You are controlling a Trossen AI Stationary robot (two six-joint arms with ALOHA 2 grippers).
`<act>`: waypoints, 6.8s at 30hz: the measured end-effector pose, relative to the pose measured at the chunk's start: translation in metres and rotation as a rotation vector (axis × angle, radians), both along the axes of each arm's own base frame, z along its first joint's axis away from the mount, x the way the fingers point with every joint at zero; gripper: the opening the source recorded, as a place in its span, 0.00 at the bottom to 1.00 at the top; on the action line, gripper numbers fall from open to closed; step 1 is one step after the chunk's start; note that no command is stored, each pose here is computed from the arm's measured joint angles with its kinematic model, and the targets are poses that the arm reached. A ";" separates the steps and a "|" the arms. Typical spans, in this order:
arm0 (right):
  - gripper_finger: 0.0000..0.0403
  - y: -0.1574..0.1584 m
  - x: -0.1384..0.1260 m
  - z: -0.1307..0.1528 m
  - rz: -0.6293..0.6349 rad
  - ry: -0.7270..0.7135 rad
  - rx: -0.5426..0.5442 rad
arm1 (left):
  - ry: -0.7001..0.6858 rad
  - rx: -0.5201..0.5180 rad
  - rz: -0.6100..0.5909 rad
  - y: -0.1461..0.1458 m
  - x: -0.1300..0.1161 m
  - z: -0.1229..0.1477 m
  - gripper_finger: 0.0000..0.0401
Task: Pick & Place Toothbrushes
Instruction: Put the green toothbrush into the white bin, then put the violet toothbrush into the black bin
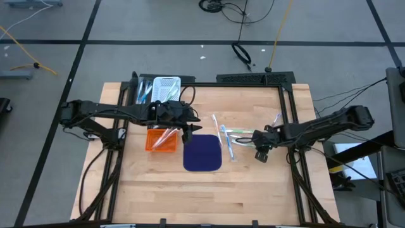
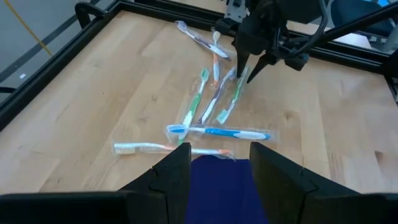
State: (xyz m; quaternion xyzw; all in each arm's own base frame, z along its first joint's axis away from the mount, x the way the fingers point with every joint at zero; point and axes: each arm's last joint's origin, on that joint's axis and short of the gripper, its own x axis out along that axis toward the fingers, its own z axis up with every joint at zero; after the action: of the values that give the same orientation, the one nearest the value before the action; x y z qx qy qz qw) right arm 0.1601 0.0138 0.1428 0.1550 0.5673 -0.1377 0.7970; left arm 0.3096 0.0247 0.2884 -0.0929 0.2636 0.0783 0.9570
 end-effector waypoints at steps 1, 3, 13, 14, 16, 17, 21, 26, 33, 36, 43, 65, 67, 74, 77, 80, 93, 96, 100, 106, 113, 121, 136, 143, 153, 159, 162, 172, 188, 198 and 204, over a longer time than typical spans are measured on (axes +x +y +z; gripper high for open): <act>0.25 0.000 0.000 -0.001 0.000 0.007 -0.002 | 0.000 0.000 0.000 0.000 0.000 0.000 0.41; 0.25 0.000 0.001 -0.003 -0.001 0.020 -0.005 | 0.000 0.001 0.000 0.000 0.000 0.000 0.41; 0.04 0.000 0.001 -0.006 0.006 0.044 -0.014 | 0.001 0.014 0.022 0.001 0.000 0.000 0.41; 0.04 0.000 0.001 -0.006 0.007 0.042 -0.013 | 0.001 0.014 0.022 0.001 0.000 0.000 0.41; 0.05 0.000 0.001 -0.005 0.008 0.036 -0.009 | 0.001 0.014 0.022 0.001 0.000 0.000 0.41; 0.04 0.000 0.001 -0.005 0.011 0.031 -0.003 | 0.001 0.014 0.022 0.001 0.000 0.000 0.41; 0.04 0.001 0.003 0.002 0.044 -0.019 0.018 | 0.001 0.014 0.022 0.001 0.000 0.000 0.41; 0.04 0.002 0.008 0.018 0.072 -0.088 0.007 | 0.000 0.014 0.022 0.001 0.000 0.000 0.41; 0.04 -0.002 0.019 0.050 0.008 -0.279 -0.144 | -0.022 0.012 0.024 0.001 0.001 0.002 0.41; 0.04 -0.003 0.027 0.064 0.013 -0.442 -0.183 | -0.085 0.020 0.022 0.001 0.006 0.005 0.41; 0.04 -0.002 0.043 0.094 0.064 -0.770 -0.279 | -0.242 0.054 0.003 0.002 0.021 0.011 0.41; 0.04 -0.003 0.055 0.109 0.048 -0.943 -0.400 | -0.619 0.131 -0.052 -0.009 0.076 -0.016 0.41; 0.04 -0.003 0.055 0.109 0.051 -0.939 -0.403 | -0.622 0.132 -0.051 -0.008 0.076 -0.016 0.41; 0.04 -0.003 0.056 0.108 0.055 -0.936 -0.402 | -0.613 0.129 -0.048 -0.008 0.076 -0.017 0.22; 0.04 -0.003 0.056 0.108 0.056 -0.935 -0.403 | -0.611 0.128 -0.044 -0.008 0.076 -0.017 0.06; 0.04 -0.002 0.056 0.107 0.060 -0.933 -0.403 | -0.608 0.113 -0.038 -0.008 0.076 -0.017 0.03; 0.25 -0.003 0.056 0.107 0.061 -0.929 -0.407 | -0.562 0.084 -0.033 -0.008 0.076 -0.022 0.01; 0.31 -0.003 0.055 0.105 0.066 -0.907 -0.408 | -0.522 0.083 -0.029 -0.006 0.071 -0.018 0.01; 0.37 -0.003 0.054 0.101 0.064 -0.863 -0.398 | -0.439 0.116 0.032 0.000 0.053 -0.001 0.01; 0.39 -0.003 0.053 0.099 0.053 -0.849 -0.386 | -0.276 0.194 0.232 0.012 0.010 0.026 0.01; 0.39 -0.003 0.053 0.099 0.055 -0.849 -0.383 | -0.076 0.272 0.571 0.036 -0.035 0.035 0.01; 0.39 -0.003 0.053 0.099 0.056 -0.849 -0.383 | 0.101 0.259 0.763 0.084 -0.062 0.024 0.01; 0.37 -0.003 0.053 0.099 0.058 -0.848 -0.385 | 0.377 0.077 0.869 0.146 -0.095 -0.011 0.01; 0.37 -0.003 0.053 0.099 0.059 -0.847 -0.385 | 0.443 0.031 0.847 0.156 -0.089 -0.029 0.01; 0.37 -0.003 0.051 0.090 0.058 -0.856 -0.384 | 0.492 0.019 0.834 0.161 -0.084 -0.042 0.05; 0.37 -0.003 0.052 0.089 0.052 -0.881 -0.383 | 0.498 0.022 0.836 0.160 -0.084 -0.042 0.19; 0.37 -0.003 0.052 0.091 0.049 -0.896 -0.383 | 0.498 0.026 0.835 0.160 -0.084 -0.042 0.26; 0.37 -0.003 0.052 0.090 0.050 -0.891 -0.383 | 0.454 0.023 0.844 0.159 -0.080 -0.040 0.53; 0.37 -0.003 0.052 0.090 0.051 -0.885 -0.383 | 0.248 0.069 0.482 0.116 -0.037 -0.024 0.51; 0.37 -0.003 0.049 0.083 0.049 -0.820 -0.368 | 0.044 0.046 0.107 0.068 -0.007 -0.010 0.50; 0.37 -0.004 0.041 0.067 0.000 -0.654 -0.302 | 0.045 0.062 0.010 0.041 0.000 -0.010 0.49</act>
State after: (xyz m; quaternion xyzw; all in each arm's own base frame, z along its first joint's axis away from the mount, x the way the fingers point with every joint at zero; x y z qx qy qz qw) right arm 0.2012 0.0099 0.2103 0.0711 0.2556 -0.1632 0.9503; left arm 0.3092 0.0659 0.2786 -0.0626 0.2818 0.0934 0.9529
